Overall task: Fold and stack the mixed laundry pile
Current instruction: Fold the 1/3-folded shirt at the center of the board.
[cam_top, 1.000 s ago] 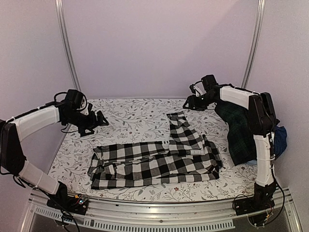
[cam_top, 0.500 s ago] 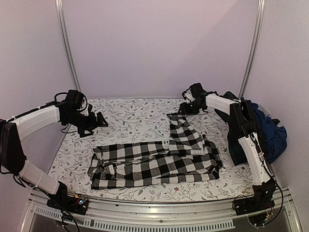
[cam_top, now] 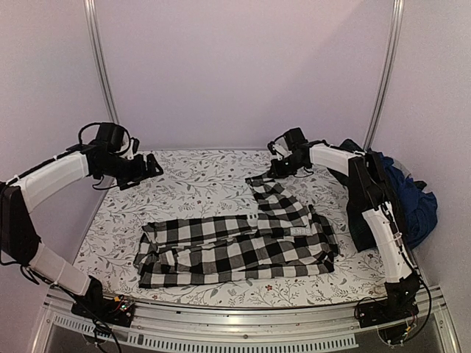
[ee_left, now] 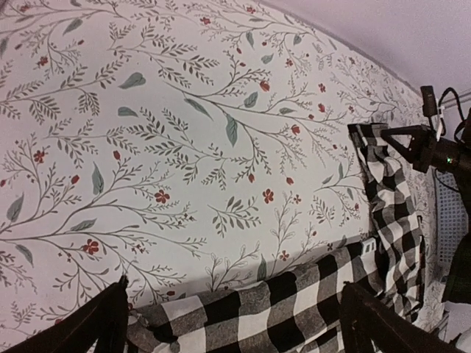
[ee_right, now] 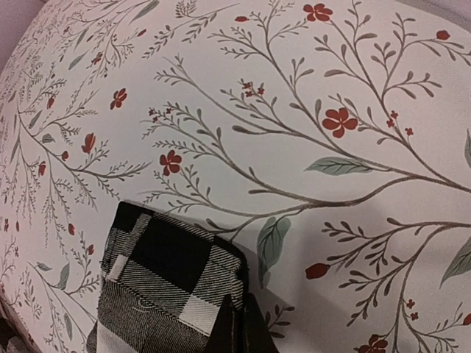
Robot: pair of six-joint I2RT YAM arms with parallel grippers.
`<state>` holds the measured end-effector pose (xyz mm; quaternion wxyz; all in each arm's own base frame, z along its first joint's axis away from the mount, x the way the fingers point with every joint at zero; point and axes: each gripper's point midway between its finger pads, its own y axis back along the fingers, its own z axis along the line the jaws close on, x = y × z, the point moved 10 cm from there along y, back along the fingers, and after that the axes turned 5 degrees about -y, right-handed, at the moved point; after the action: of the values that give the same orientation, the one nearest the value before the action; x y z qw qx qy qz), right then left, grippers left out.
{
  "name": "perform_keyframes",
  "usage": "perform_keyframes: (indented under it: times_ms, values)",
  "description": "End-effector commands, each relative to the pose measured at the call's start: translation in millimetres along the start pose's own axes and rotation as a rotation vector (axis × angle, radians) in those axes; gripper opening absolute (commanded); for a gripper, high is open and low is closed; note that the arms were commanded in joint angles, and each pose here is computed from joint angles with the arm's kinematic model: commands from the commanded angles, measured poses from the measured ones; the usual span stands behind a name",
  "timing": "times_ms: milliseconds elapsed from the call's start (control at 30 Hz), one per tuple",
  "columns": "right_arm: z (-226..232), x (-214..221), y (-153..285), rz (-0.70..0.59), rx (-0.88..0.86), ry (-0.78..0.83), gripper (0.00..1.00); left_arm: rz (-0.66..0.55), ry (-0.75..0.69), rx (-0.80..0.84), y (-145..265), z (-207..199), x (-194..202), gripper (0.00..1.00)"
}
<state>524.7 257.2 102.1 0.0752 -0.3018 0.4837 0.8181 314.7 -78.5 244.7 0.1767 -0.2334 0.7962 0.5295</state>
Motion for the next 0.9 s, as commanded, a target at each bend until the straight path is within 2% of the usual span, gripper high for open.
perform_keyframes:
  times_ms: [0,100,200,267,467,667,867]
  values:
    - [38.9,-41.0,71.5,-0.128,-0.157,0.078,0.00,-0.276,-0.157,0.095,28.4,-21.3,-31.0,1.00]
    - [61.2,-48.2,107.3,-0.173,-0.276,0.110,0.00,-0.394,-0.149,0.170,40.2,-26.9,-36.2,1.00]
    - [84.5,-44.6,139.9,-0.193,-0.388,0.145,0.00,-0.421,-0.248,0.355,46.2,-41.9,-36.7,1.00]
    - [101.2,-37.8,158.5,-0.195,-0.451,0.188,0.00,-0.418,-0.333,0.429,47.0,-59.3,-35.8,1.00]
    - [137.2,-5.3,198.2,-0.179,-0.588,0.298,0.00,-0.485,-0.706,0.468,46.0,-129.8,-8.1,1.00]
    - [171.7,28.1,222.2,-0.173,-0.669,0.413,0.00,-0.437,-0.921,0.559,25.7,-185.9,28.5,0.99]
    - [190.0,49.0,237.4,-0.166,-0.700,0.465,0.00,-0.330,-1.031,0.611,2.3,-220.0,57.5,0.82]
